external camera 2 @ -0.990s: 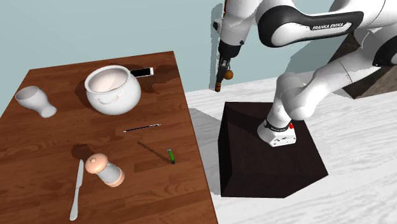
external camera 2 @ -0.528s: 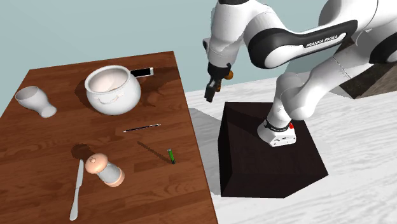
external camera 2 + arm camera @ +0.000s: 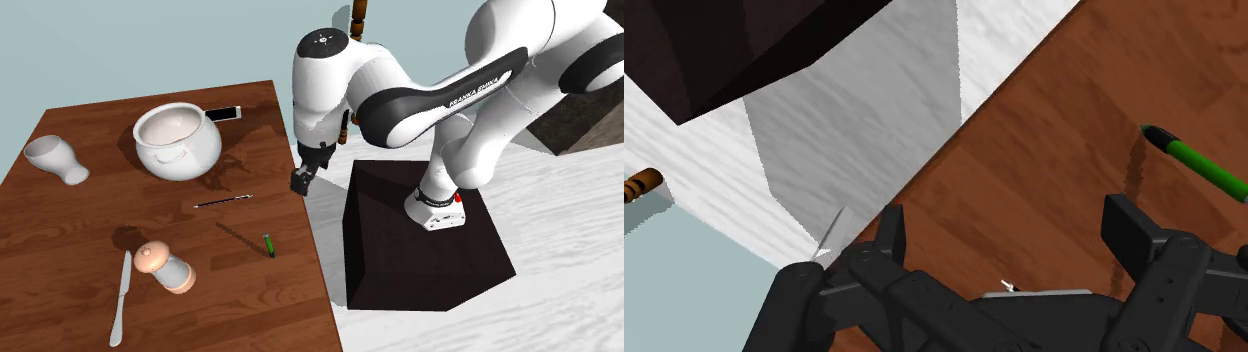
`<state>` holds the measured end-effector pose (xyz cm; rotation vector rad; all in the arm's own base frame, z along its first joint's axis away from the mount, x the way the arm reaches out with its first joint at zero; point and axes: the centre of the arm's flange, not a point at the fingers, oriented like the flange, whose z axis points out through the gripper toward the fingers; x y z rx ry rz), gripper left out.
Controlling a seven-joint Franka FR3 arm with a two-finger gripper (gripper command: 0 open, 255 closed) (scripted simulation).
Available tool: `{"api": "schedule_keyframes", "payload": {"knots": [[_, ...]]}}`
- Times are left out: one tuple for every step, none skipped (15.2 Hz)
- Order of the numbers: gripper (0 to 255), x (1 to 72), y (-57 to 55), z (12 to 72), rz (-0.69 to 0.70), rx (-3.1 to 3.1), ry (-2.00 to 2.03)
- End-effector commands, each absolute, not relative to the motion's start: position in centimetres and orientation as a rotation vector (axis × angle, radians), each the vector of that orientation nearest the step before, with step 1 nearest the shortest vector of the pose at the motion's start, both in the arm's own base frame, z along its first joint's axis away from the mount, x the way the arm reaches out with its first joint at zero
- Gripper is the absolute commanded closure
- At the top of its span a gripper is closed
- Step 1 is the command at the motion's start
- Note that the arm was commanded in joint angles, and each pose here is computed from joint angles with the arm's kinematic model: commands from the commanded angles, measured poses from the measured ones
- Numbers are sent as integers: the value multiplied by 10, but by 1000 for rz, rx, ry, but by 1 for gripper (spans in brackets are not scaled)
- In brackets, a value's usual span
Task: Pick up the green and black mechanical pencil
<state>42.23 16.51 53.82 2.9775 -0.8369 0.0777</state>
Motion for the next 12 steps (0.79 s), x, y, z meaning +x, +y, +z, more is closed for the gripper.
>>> {"api": "schedule_keyframes", "payload": {"knots": [[0,439,184,529,63,2966,-900],[0,448,193,525,55,2960,-929],[0,457,202,522,48,2953,-958],[0,465,211,518,41,2946,-986],[0,474,220,514,33,2939,-1015],[0,484,229,510,26,2932,-1044],[0,493,238,506,19,2924,-1072],[0,502,246,502,11,2916,-1101],[0,512,254,498,4,2908,-1129],[0,522,262,494,-4,2899,-1157],[0,531,270,490,-11,2890,-1186],[0,539,276,488,-16,2883,-1206]]}}
